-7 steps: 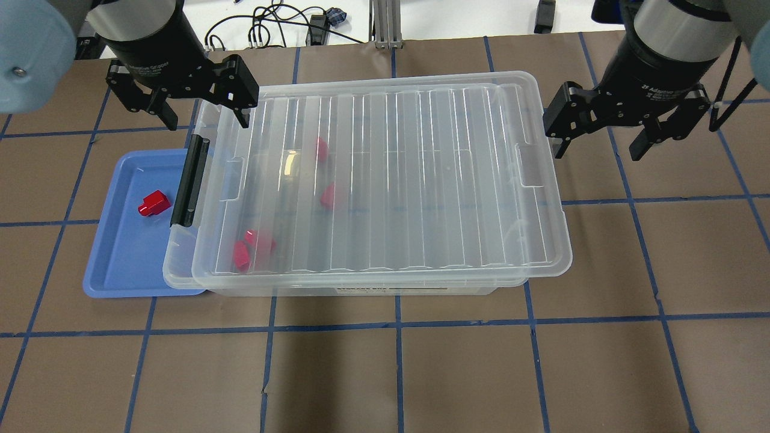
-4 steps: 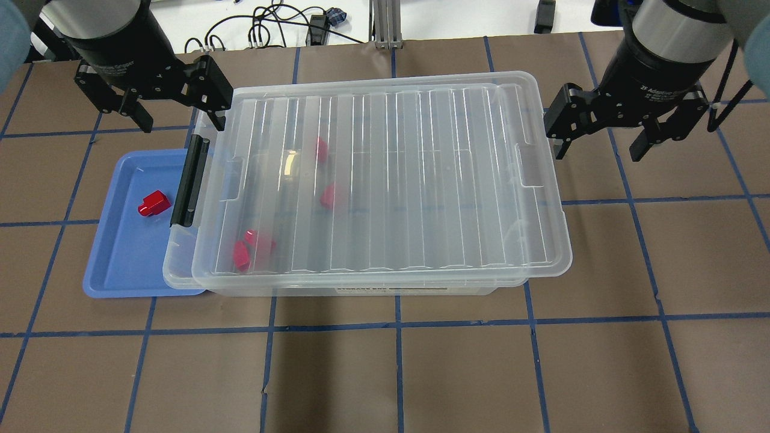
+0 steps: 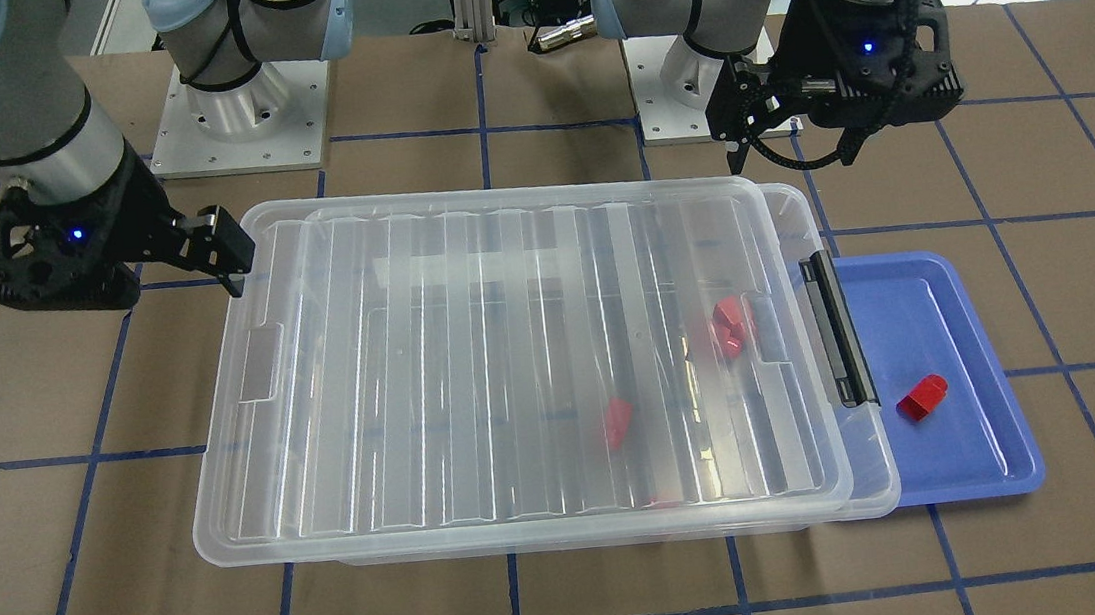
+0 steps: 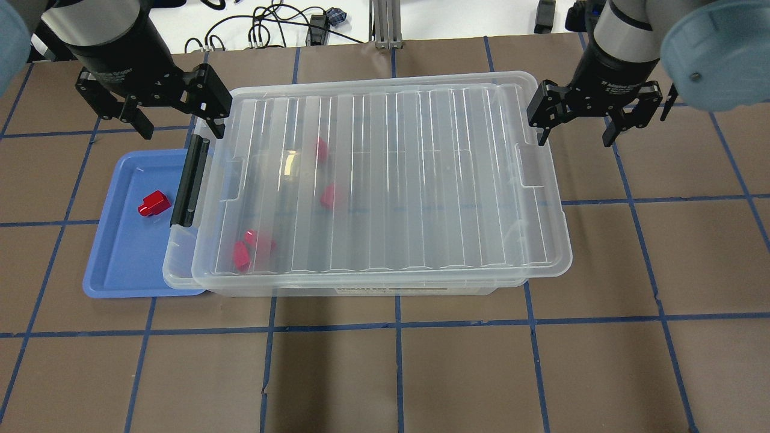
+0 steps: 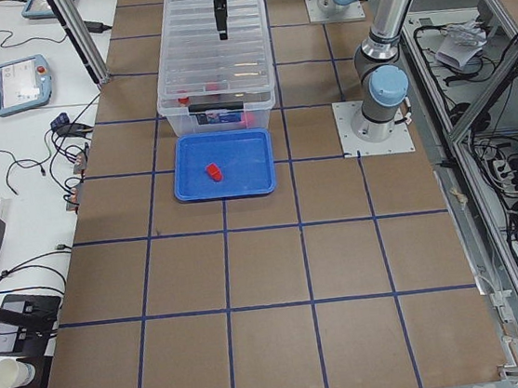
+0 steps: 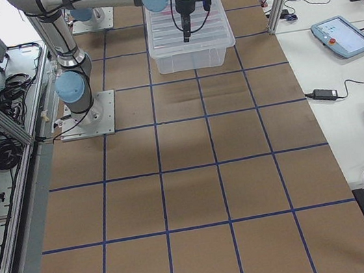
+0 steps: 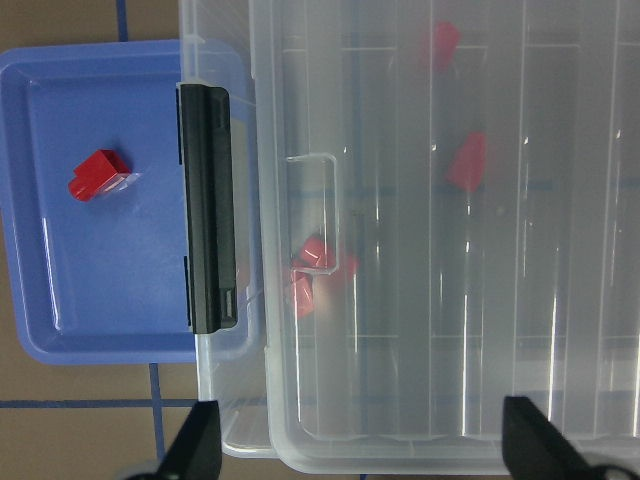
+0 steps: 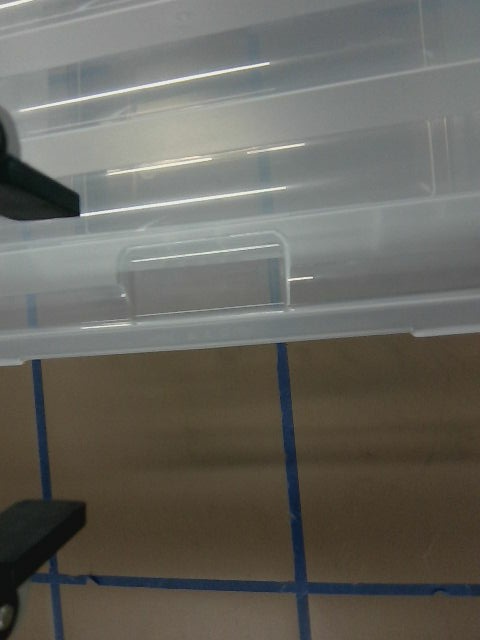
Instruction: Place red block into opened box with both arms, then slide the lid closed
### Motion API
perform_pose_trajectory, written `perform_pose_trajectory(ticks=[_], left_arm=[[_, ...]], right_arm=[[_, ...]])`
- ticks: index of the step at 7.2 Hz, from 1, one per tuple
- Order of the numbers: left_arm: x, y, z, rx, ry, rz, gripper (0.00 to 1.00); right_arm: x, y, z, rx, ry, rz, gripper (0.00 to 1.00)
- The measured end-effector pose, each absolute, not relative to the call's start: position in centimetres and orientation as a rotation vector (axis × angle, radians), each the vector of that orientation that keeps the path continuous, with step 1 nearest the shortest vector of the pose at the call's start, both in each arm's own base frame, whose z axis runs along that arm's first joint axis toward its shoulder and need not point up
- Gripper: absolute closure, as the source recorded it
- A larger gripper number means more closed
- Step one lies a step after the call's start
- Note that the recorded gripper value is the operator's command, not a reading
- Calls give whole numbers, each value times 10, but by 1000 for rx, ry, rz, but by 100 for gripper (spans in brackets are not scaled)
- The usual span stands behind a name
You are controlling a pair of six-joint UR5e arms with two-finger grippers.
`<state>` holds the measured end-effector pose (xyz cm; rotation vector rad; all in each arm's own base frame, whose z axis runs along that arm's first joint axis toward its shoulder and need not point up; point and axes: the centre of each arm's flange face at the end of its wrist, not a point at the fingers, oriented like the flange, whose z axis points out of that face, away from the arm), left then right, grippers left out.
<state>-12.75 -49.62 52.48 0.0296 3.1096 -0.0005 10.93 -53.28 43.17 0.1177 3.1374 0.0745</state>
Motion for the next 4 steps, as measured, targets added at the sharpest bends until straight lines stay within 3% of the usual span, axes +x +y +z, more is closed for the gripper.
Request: perform_pose_trajectory(ticks=[4], left_arm=[[-124,-499,519,36,3101,13,0]], right_arm=[[107,-568,374,122,3135,149,0]])
